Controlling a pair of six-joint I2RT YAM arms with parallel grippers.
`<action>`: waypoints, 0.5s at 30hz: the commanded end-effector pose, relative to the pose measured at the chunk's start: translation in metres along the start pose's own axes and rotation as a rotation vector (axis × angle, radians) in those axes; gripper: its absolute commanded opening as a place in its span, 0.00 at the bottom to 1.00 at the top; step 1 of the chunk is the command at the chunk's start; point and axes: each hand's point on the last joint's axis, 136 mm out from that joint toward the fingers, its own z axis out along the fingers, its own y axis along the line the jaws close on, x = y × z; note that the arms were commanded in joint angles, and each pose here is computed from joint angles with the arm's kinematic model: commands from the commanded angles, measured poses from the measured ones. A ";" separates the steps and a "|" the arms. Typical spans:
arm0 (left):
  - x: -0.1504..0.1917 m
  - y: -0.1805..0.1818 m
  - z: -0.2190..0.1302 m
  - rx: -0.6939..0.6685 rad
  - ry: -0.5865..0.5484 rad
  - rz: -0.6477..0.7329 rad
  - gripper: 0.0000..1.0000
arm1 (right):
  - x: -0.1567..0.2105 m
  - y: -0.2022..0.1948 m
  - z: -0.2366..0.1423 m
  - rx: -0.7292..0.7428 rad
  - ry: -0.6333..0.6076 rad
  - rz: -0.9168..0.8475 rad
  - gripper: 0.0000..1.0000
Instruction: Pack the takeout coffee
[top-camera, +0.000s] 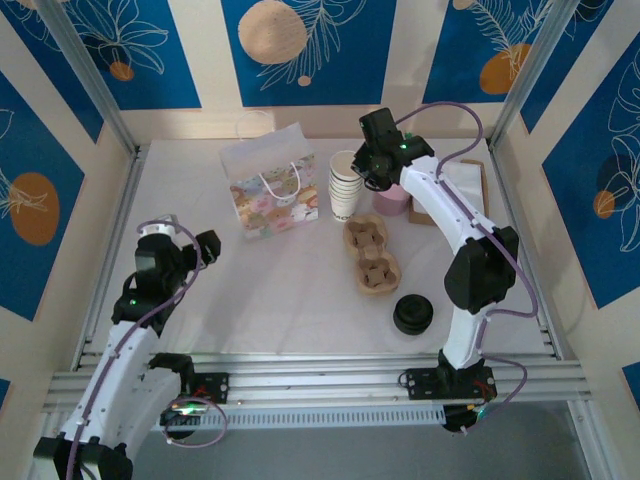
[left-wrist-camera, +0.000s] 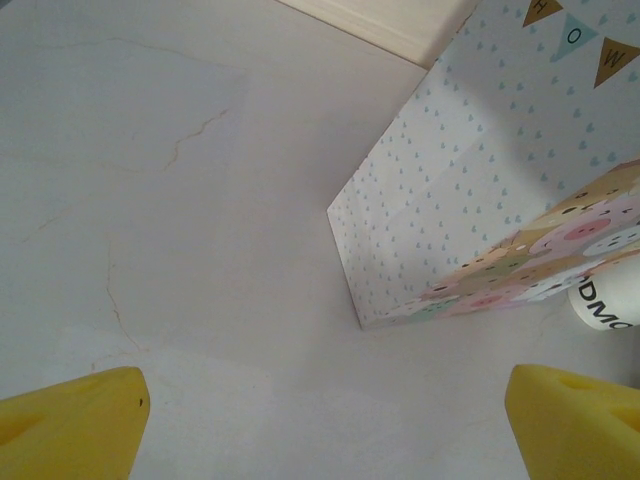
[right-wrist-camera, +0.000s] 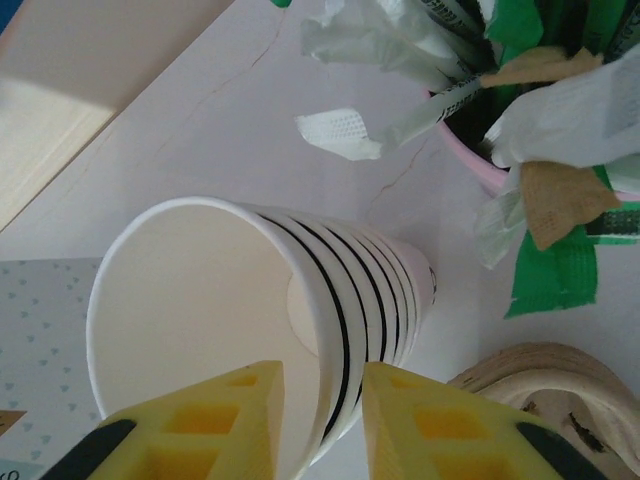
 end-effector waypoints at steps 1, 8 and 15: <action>0.005 0.004 0.002 -0.014 0.018 -0.014 0.92 | -0.003 0.002 0.000 0.021 -0.023 -0.013 0.25; 0.005 0.004 0.002 -0.017 0.018 -0.015 0.91 | -0.004 0.008 0.000 0.009 -0.027 -0.021 0.16; 0.005 0.005 0.002 -0.020 0.018 -0.017 0.91 | -0.008 0.013 -0.012 -0.003 -0.034 -0.050 0.05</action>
